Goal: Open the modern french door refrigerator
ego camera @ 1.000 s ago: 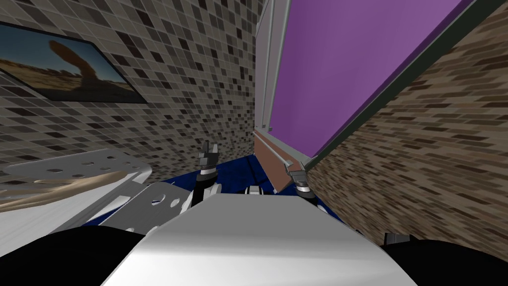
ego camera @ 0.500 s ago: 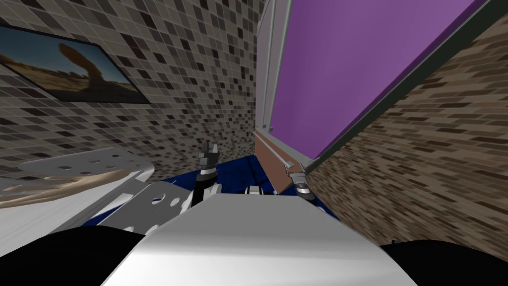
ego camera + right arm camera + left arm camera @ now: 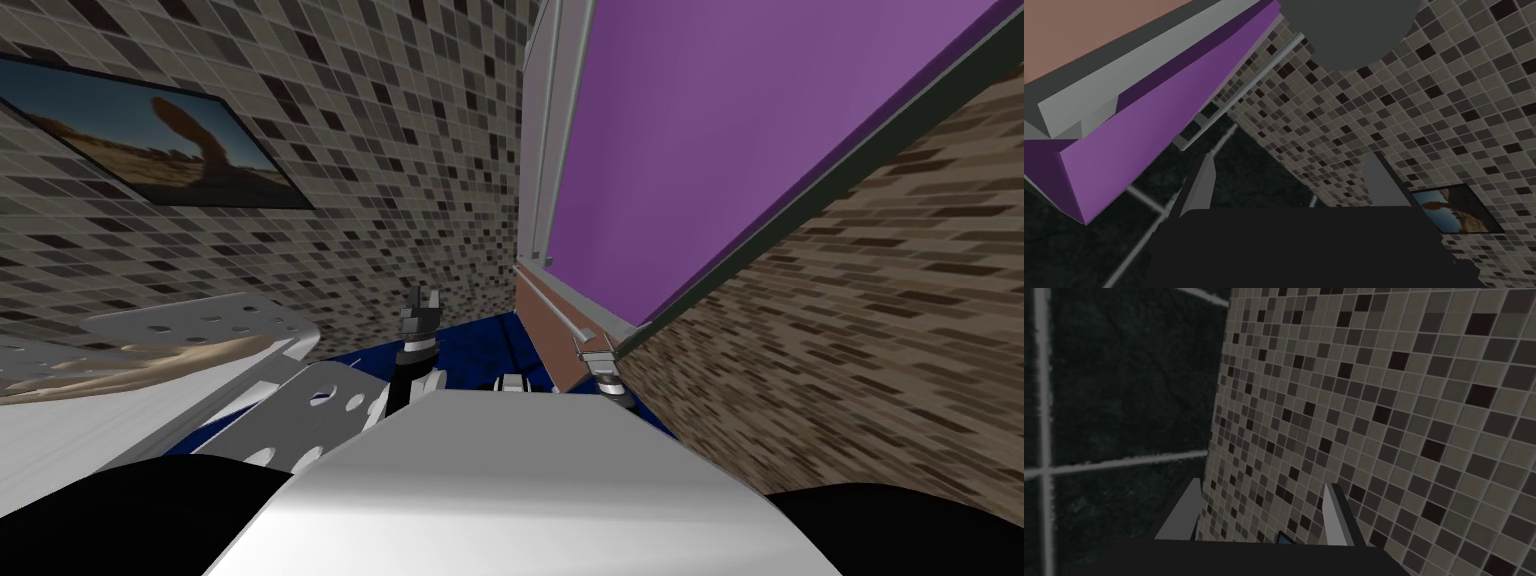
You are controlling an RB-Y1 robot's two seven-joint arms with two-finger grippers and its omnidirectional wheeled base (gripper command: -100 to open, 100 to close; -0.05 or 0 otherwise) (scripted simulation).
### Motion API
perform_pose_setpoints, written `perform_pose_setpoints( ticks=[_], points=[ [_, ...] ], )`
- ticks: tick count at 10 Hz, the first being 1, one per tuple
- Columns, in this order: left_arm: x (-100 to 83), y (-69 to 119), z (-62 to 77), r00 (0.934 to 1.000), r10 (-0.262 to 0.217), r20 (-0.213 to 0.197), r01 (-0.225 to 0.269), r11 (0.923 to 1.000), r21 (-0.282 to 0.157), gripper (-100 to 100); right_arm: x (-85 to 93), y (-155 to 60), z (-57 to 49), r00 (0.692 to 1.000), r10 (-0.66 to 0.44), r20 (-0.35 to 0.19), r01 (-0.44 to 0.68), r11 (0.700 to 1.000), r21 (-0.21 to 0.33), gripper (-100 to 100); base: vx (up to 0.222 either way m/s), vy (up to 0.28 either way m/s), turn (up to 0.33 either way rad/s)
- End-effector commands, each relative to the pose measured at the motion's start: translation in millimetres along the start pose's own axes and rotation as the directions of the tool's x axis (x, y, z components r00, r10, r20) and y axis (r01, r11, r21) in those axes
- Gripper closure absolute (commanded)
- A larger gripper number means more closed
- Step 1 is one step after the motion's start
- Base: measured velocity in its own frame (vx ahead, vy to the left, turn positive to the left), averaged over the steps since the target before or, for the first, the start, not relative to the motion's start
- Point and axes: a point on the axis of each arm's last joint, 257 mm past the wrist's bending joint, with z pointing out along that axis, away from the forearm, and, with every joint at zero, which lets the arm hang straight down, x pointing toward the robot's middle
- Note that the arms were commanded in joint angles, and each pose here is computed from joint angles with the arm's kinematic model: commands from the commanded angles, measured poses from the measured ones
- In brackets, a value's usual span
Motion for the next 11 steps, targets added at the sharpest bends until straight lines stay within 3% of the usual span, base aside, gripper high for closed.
perform_pose_setpoints(
  ticks=[1, 3, 4, 6, 7, 9, 10, 11],
  points=[
    [0.0, 0.0, 0.0, 1.0000, 0.000, 0.000, 0.000, 1.0000, 0.000, 0, 5.9, 4.9, -9.5, 0.997, -0.073, -0.008, 0.073, 0.997, -0.007, -100, 0.012, -0.028, 0.091],
    [0.0, 0.0, 0.0, 1.0000, 0.000, 0.000, 0.000, 1.0000, 0.000, 0, 5.9, 4.9, -9.5, 0.993, -0.122, -0.007, 0.122, 0.993, -0.008, -100, 0.013, -0.029, 0.028],
    [0.0, 0.0, 0.0, 1.0000, 0.000, 0.000, 0.000, 1.0000, 0.000, 0, 11.2, 9.2, -17.5, 0.989, -0.150, -0.015, 0.150, 0.989, -0.014, -100, 0.012, -0.039, 0.094],
    [0.0, 0.0, 0.0, 1.0000, 0.000, 0.000, 0.000, 1.0000, 0.000, 0, 11.2, 9.2, -17.5, 0.981, -0.194, -0.014, 0.194, 0.981, -0.015, -100, 0.011, -0.028, 0.029],
    [0.0, 0.0, 0.0, 1.0000, 0.000, 0.000, 0.000, 1.0000, 0.000, 0, 16.2, 13.8, -25.4, 0.975, -0.223, -0.021, 0.223, 0.975, -0.022, -100, 0.012, -0.033, 0.098],
    [0.0, 0.0, 0.0, 1.0000, 0.000, 0.000, 0.000, 1.0000, 0.000, 0, 16.2, 13.8, -25.4, 0.965, -0.262, -0.020, 0.262, 0.965, -0.022, -100, 0.009, -0.027, 0.026],
    [0.0, 0.0, 0.0, 1.0000, 0.000, 0.000, 0.000, 1.0000, 0.000, 0, 20.9, 18.6, -33.1, 0.956, -0.292, -0.028, 0.291, 0.956, -0.029, -100, 0.008, -0.037, 0.096],
    [0.0, 0.0, 0.0, 1.0000, 0.000, 0.000, 0.000, 1.0000, 0.000, 0, 20.9, 18.6, -33.1, 0.948, -0.317, -0.027, 0.316, 0.948, -0.030, -100, 0.013, -0.041, 0.060]
  ],
)
